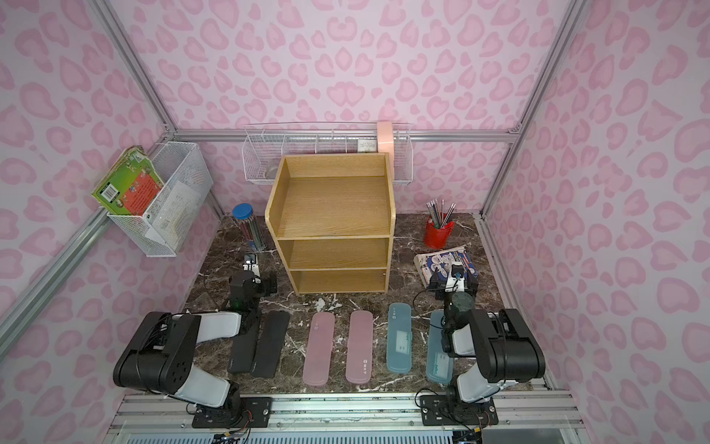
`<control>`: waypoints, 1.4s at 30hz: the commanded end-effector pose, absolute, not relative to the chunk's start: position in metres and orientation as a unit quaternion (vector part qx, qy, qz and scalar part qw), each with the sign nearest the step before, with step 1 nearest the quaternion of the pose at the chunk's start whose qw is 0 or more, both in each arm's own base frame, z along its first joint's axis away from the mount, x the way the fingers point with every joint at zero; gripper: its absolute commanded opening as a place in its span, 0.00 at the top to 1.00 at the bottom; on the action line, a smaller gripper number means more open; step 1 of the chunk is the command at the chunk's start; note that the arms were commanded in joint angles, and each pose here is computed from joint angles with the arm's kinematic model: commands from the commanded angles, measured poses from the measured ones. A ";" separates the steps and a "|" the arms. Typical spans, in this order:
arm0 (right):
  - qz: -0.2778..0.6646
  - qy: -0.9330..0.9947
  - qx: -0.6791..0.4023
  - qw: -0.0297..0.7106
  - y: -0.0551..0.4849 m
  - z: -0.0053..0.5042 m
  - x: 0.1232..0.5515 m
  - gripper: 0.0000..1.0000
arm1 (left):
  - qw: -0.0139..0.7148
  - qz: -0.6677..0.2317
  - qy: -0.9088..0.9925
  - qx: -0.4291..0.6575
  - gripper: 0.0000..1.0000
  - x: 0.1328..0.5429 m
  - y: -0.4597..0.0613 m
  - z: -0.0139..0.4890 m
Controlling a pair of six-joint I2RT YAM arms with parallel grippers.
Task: Place the pencil cases on the shelf according to color
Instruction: Adjust the pencil case at the center of the board.
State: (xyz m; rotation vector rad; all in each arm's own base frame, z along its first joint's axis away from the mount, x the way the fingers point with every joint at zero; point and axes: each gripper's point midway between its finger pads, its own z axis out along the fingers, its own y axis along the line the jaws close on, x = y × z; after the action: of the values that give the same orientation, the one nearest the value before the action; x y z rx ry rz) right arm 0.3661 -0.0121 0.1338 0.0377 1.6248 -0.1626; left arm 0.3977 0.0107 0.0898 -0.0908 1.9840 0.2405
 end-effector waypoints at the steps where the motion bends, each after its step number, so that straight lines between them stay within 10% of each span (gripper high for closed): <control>1: -0.070 0.722 0.019 0.688 -0.012 0.137 0.367 0.00 | 0.543 0.099 0.833 -0.040 0.01 0.399 0.011 0.092; 32: -0.044 0.725 0.019 0.687 -0.015 0.136 0.369 0.00 | 0.544 0.100 0.832 -0.042 0.02 0.397 0.012 0.092; 42: -0.216 0.744 0.039 0.631 0.005 0.155 0.374 0.00 | 0.537 0.203 0.812 -0.103 0.02 0.396 0.030 0.161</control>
State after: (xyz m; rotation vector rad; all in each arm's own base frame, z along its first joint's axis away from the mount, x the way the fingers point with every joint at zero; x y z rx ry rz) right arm 0.3816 0.0226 0.1680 0.0302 1.6099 -0.2676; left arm 0.3979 0.0082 0.1298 -0.1039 1.9255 0.3385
